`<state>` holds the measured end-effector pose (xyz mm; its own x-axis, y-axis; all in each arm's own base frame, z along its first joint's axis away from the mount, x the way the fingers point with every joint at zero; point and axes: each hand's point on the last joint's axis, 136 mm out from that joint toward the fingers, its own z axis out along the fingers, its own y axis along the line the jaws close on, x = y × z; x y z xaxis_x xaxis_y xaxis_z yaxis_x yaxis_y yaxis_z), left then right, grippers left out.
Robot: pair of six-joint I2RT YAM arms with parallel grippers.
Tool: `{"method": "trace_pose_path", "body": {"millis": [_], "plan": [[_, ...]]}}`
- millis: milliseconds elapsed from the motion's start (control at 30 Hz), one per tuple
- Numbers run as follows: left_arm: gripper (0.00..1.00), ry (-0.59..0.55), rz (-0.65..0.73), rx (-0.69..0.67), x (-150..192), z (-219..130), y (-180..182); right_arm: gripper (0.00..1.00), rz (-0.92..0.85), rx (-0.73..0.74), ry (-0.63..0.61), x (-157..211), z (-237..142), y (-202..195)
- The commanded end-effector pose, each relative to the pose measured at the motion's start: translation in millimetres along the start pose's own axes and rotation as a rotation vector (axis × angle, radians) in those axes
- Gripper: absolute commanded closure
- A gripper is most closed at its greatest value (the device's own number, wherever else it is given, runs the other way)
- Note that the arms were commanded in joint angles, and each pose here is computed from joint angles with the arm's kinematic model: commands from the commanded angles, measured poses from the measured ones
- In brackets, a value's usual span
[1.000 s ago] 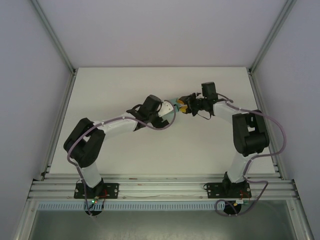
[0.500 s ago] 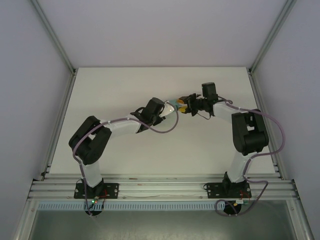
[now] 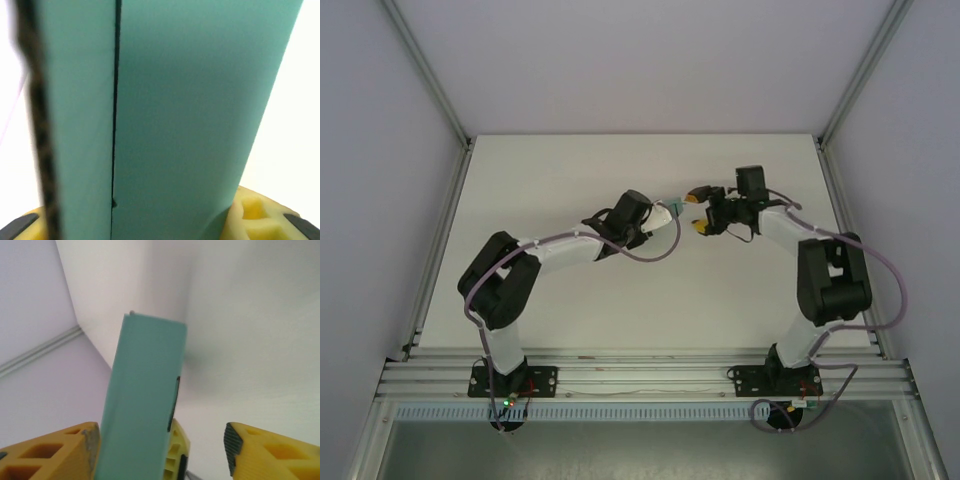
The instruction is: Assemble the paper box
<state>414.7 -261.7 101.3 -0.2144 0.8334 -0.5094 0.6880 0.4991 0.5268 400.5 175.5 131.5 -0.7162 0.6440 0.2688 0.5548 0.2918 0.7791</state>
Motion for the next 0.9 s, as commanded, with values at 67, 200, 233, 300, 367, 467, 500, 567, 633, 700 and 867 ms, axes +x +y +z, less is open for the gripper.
{"method": "trace_pose_path", "body": {"millis": [67,200,233,300,367,467,500,567,633,700,867], "plan": [[0.62,0.065,0.031,0.213,0,-27,-10,0.24,-0.320,0.109,-0.253,-23,-57,-8],[0.59,0.171,0.129,0.487,15,-57,-41,0.00,-0.697,0.091,-0.391,-19,-87,3],[0.59,0.190,0.144,0.540,17,-64,-47,0.00,-0.760,0.078,-0.427,-17,-94,6],[0.58,0.240,0.178,0.621,28,-72,-58,0.00,-0.895,0.006,-0.453,-5,-102,15],[0.58,0.280,0.181,0.621,32,-69,-60,0.00,-0.983,-0.040,-0.462,5,-107,19],[0.58,0.304,0.192,0.677,36,-70,-70,0.03,-1.132,-0.087,-0.340,31,-102,19],[0.58,0.298,0.196,0.682,35,-70,-72,0.07,-1.156,-0.108,-0.309,37,-99,18],[0.53,0.286,0.198,0.680,34,-68,-73,0.17,-1.199,-0.141,-0.233,49,-91,15],[0.52,0.277,0.193,0.679,31,-65,-73,0.26,-1.240,-0.161,-0.164,60,-82,10],[0.53,0.276,0.194,0.678,31,-61,-74,0.36,-1.281,-0.169,-0.125,69,-72,7],[0.53,0.271,0.195,0.710,28,-58,-77,0.44,-1.371,-0.168,-0.019,87,-56,1]]}}
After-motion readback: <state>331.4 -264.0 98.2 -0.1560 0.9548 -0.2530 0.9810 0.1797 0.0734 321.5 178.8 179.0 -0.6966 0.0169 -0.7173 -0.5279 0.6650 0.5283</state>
